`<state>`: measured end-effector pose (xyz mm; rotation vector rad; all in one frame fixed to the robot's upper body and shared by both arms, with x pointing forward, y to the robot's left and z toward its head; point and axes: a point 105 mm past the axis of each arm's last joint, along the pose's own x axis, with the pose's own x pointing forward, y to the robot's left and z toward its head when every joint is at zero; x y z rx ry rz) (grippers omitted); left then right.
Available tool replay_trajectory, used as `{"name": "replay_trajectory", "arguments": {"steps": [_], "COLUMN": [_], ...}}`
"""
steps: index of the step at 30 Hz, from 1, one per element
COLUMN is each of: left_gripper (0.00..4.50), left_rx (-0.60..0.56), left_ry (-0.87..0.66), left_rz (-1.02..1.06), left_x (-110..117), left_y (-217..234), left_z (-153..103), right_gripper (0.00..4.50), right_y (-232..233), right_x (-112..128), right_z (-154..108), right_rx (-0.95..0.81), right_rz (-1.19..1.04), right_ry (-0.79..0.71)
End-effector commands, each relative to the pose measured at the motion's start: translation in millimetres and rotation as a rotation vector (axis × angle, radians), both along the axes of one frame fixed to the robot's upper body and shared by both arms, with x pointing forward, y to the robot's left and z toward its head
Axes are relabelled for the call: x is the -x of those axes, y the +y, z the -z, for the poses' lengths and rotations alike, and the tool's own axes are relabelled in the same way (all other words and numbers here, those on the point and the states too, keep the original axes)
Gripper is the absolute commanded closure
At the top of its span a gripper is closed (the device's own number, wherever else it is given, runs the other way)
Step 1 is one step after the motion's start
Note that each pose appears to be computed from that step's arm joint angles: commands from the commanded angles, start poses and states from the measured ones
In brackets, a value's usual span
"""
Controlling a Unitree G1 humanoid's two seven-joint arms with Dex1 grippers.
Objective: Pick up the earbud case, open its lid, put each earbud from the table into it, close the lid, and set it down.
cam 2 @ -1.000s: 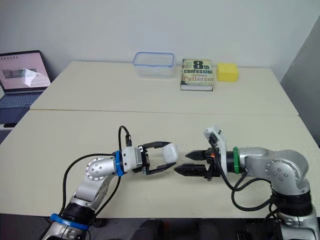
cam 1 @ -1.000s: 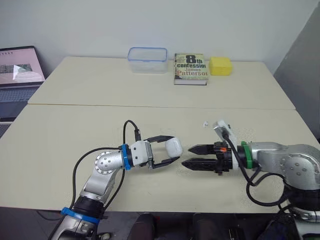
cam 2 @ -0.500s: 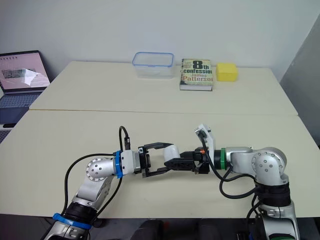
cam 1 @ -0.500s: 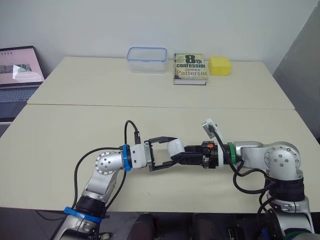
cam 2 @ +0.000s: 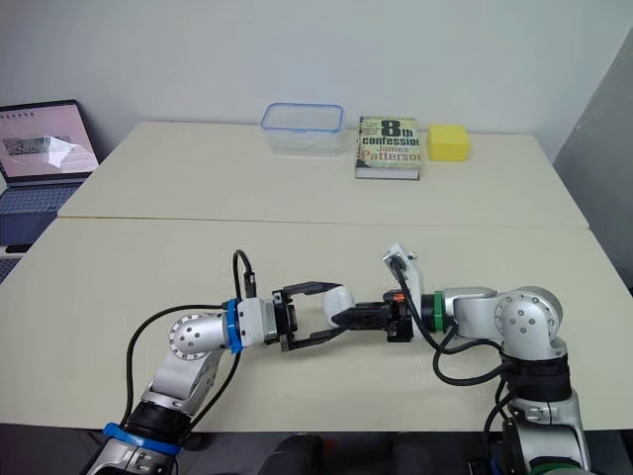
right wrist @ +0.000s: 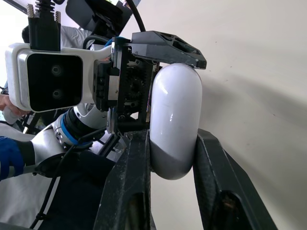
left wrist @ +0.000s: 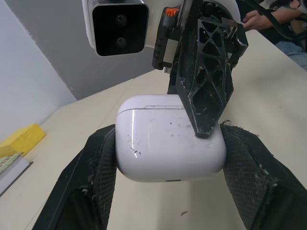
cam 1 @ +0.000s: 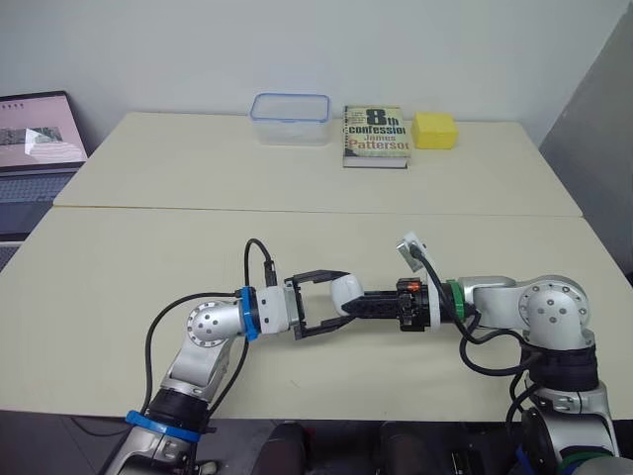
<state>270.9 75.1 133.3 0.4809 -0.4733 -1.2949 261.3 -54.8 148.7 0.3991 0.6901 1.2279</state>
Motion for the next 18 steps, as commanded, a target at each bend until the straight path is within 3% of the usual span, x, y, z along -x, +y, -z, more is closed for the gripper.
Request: {"name": "replay_trajectory", "arguments": {"steps": [1,7,12,18], "left_gripper": [1.71,1.71,0.12,0.0], "left_rx": [0.031,0.051,-0.022,-0.157], "left_ry": [-0.037,0.018,0.02,0.249], "left_rz": [0.026,0.036,0.045,-0.044], "left_x": [5.3,5.1,2.4,-13.3], "left_y": [-4.8,-4.6,-1.8,22.7], "left_z": [-9.1,-9.0,-4.1,6.8], "right_gripper": [3.73,3.73,3.73,3.73], "right_y": [5.7,5.9,6.1,0.6], "right_x": [3.5,2.1,1.6,-7.3], "right_z": [-8.5,-10.5,-12.6,-21.3], "right_rx": [-0.019,-0.025,-0.024,0.051], "right_rz": [-0.04,-0.042,-0.049,-0.036], "right_ry": [-0.02,-0.018,-0.02,-0.13]}}
